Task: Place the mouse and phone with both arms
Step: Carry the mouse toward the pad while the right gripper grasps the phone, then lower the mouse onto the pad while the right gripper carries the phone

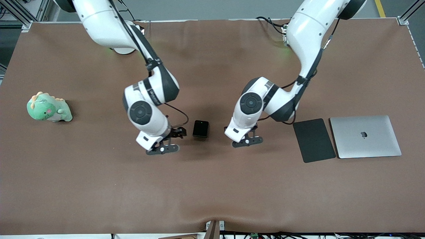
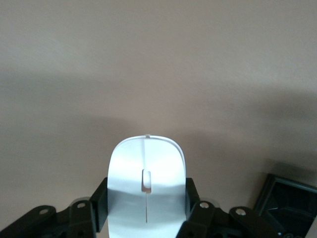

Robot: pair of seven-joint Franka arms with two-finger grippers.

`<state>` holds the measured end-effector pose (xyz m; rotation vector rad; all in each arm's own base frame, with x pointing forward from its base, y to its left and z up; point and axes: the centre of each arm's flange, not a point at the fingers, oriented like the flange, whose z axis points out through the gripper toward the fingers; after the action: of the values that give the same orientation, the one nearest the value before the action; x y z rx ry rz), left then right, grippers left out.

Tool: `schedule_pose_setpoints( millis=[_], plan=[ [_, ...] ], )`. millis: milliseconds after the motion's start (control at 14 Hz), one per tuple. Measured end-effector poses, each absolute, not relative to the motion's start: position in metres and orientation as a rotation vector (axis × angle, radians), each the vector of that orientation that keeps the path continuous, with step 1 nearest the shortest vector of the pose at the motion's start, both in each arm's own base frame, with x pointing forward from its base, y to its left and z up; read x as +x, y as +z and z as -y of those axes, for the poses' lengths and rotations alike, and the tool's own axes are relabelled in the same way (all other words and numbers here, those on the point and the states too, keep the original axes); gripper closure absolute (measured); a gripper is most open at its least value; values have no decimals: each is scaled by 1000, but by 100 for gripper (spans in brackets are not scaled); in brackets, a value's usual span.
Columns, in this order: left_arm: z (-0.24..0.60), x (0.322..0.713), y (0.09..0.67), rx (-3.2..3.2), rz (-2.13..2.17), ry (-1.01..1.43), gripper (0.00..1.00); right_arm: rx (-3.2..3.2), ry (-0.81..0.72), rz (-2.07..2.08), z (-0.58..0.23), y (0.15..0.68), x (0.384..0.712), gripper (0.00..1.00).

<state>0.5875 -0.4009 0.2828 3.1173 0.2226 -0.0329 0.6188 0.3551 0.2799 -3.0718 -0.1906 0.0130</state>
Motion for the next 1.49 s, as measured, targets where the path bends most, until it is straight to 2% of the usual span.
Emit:
schedule_pose_setpoints(
  millis=[214,427,1495],
  plan=[
    [358,605,323,3144,-176,-49,38,-3075,13,296,-415,244,589,0],
    [314,616,337,3158,-135,-62,38,-3074,-6,340,-451,218,571,0],
    [129,646,307,3169,-84,-200,38,-3125,-5,-32,-444,184,576,0]
  ],
)
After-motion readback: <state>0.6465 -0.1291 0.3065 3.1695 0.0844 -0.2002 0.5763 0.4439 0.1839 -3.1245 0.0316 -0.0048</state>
